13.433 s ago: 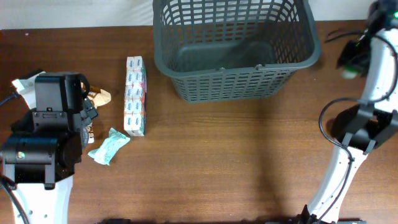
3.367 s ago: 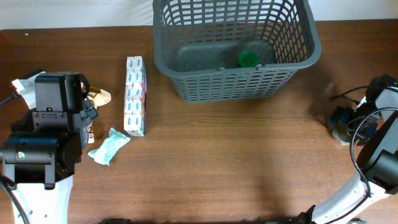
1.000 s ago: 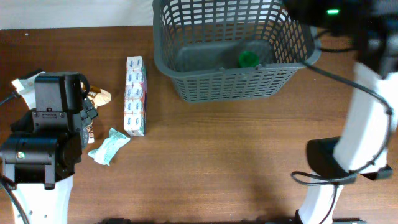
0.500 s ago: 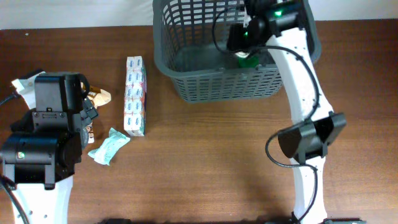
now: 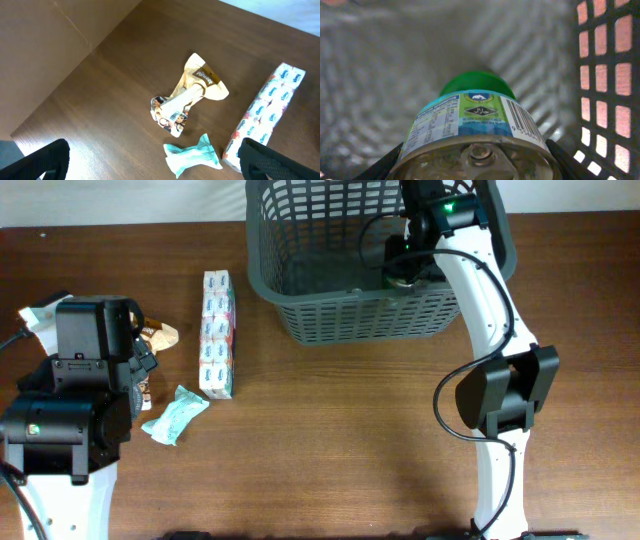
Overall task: Pack container
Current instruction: 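Open the right gripper and withdraw it to the right side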
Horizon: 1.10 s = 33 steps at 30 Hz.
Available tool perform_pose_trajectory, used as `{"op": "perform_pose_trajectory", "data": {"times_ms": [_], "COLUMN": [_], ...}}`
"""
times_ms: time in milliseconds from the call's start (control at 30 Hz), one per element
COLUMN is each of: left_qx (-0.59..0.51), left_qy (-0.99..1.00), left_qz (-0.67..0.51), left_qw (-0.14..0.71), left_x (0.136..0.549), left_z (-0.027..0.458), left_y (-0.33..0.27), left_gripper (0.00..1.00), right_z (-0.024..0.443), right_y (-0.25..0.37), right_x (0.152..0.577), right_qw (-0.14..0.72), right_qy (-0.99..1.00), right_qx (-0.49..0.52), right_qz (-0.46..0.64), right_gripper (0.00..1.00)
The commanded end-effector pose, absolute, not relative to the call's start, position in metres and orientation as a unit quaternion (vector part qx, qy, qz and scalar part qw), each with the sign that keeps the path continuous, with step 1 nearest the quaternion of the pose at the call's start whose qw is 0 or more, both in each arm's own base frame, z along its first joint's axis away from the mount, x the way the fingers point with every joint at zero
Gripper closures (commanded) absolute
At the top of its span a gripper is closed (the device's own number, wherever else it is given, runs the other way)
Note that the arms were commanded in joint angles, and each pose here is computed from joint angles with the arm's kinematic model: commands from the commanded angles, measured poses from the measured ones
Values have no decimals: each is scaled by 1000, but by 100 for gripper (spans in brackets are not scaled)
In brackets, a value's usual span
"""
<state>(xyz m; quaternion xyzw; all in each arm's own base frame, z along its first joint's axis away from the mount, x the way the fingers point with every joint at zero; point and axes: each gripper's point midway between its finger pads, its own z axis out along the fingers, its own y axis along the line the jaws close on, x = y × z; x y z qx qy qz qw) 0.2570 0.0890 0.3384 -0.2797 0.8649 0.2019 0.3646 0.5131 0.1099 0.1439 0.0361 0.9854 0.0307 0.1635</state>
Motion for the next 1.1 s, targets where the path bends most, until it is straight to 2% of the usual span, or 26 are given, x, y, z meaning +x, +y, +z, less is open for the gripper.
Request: {"op": "perform_pose_trajectory", "data": {"times_ms": [0, 67, 133, 233, 300, 333, 367, 433, 467, 533, 867, 1067], "left_qx": [-286, -286, -286, -286, -286, -286, -286, -286, -286, -286, -286, -286], "left_qy": [862, 862, 862, 862, 862, 862, 862, 862, 862, 862, 862, 862], "left_qz": [199, 199, 199, 199, 199, 199, 199, 199, 199, 199, 199, 199], "left_qw": [369, 369, 369, 369, 369, 369, 369, 369, 369, 369, 369, 369], "left_x": [257, 257, 257, 257, 257, 257, 257, 257, 257, 257, 257, 257], "left_z": [342, 342, 342, 342, 342, 342, 342, 342, 342, 342, 342, 342], "left_y": [90, 90, 90, 90, 90, 90, 90, 90, 90, 90, 90, 90], "left_gripper": [1, 0, 0, 0, 0, 0, 0, 0, 0, 0, 0, 0], "right_z": [146, 144, 144, 145, 145, 145, 145, 145, 145, 145, 150, 201], "right_y": [109, 111, 112, 112, 111, 112, 112, 112, 112, 112, 115, 114], "right_x": [512, 511, 512, 512, 513, 512, 513, 513, 513, 512, 510, 515], "right_qw": [166, 164, 165, 166, 166, 166, 166, 166, 166, 166, 165, 215], "right_qy": [985, 985, 985, 985, 985, 985, 985, 985, 985, 985, 985, 975], "right_qx": [38, 37, 36, 36, 37, 36, 36, 36, 36, 36, 10, 9], "right_qz": [33, 38, 41, 41, 41, 41, 41, 41, 41, 44, 47, 56], "right_gripper": [96, 96, 91, 61, 49, 37, 30, 25, 20, 0, 1, 1]}}
